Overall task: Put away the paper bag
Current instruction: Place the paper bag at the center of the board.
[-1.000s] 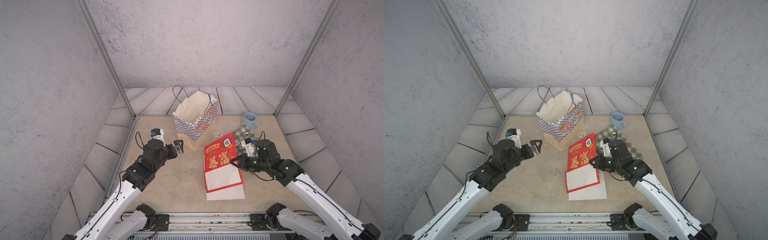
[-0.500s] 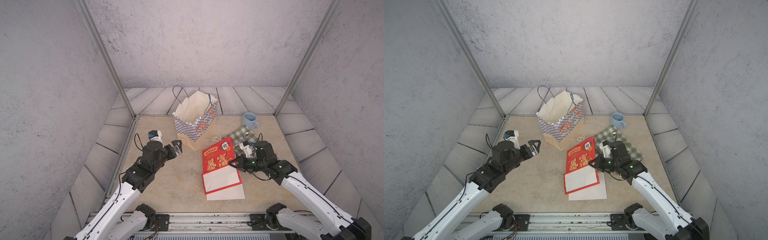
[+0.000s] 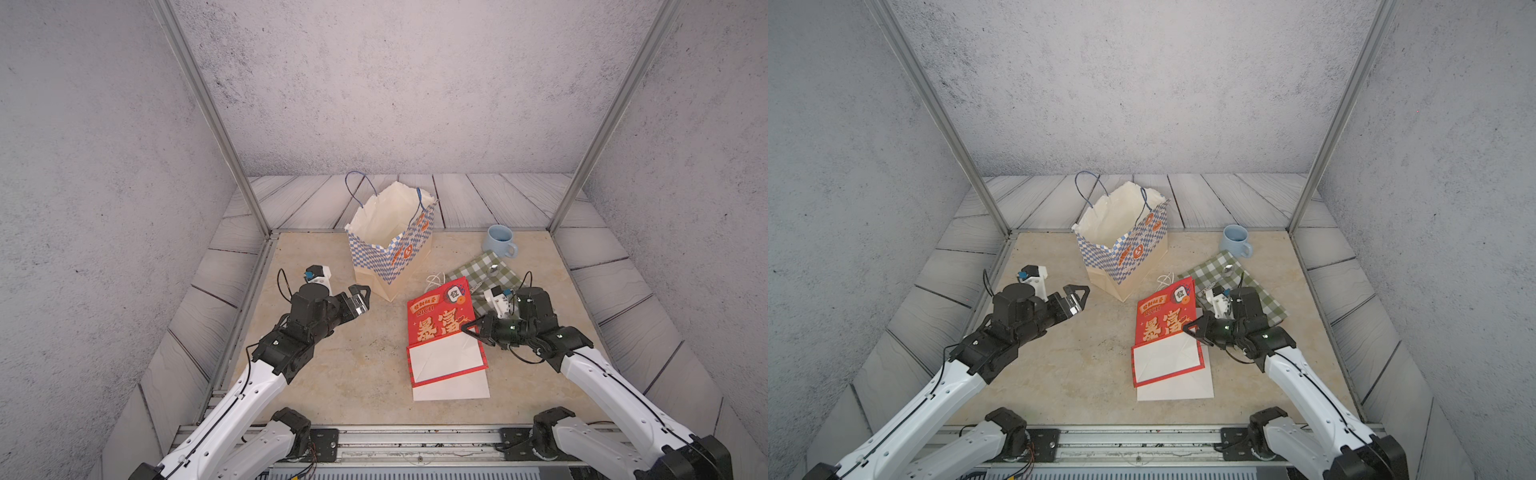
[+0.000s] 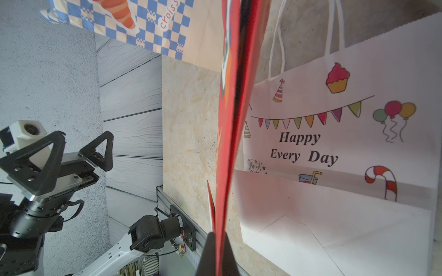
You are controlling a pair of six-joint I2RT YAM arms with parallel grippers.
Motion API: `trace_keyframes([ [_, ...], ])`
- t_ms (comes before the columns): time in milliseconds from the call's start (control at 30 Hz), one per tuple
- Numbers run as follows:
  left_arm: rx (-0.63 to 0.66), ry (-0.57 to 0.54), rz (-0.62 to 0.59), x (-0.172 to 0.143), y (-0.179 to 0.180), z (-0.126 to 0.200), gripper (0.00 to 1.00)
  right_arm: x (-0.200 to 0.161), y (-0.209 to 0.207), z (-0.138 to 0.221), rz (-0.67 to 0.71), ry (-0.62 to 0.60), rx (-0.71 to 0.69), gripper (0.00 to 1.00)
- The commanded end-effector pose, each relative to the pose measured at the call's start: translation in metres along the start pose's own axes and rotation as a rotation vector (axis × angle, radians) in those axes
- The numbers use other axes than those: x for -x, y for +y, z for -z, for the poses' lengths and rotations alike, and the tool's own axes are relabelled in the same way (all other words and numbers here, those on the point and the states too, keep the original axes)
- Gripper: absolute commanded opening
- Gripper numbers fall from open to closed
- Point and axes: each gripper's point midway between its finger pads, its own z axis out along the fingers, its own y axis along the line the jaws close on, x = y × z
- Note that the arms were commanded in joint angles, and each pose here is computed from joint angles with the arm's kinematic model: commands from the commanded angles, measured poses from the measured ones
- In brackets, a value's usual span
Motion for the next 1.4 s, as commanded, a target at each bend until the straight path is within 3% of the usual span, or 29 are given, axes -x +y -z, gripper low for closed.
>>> trace_keyframes([
  [0,-0.024,-0.006,0.008,0.001,-0.002,0.000,0.99,-0.001,0.001,-0.002,0.017,0.013,0.043,0.00],
  [467,-0.017,-0.003,0.019,-0.001,0.004,-0.001,0.99,-0.017,-0.040,-0.010,-0.051,0.045,-0.003,0.01],
  [667,-0.018,0.000,0.022,-0.001,0.005,-0.003,0.99,-0.019,-0.055,-0.012,-0.058,0.055,-0.050,0.14],
  [933,-0.010,0.039,0.028,-0.009,0.009,-0.006,0.99,-0.018,-0.081,-0.009,0.002,0.101,-0.226,0.43],
  [1067,0.018,0.099,0.051,-0.022,0.016,-0.012,0.99,-0.012,-0.099,-0.004,0.016,0.107,-0.352,0.49],
  [1167,0.042,0.176,0.101,-0.038,0.023,-0.020,0.99,-0.007,-0.114,0.004,0.024,0.094,-0.467,0.60],
  [1267,0.035,0.285,0.158,-0.063,0.026,-0.031,0.99,-0.002,-0.118,0.012,0.028,0.067,-0.526,0.63],
  [1367,0.108,0.416,0.232,-0.093,0.040,-0.037,0.97,0.006,-0.124,0.030,0.013,-0.005,-0.622,0.63],
])
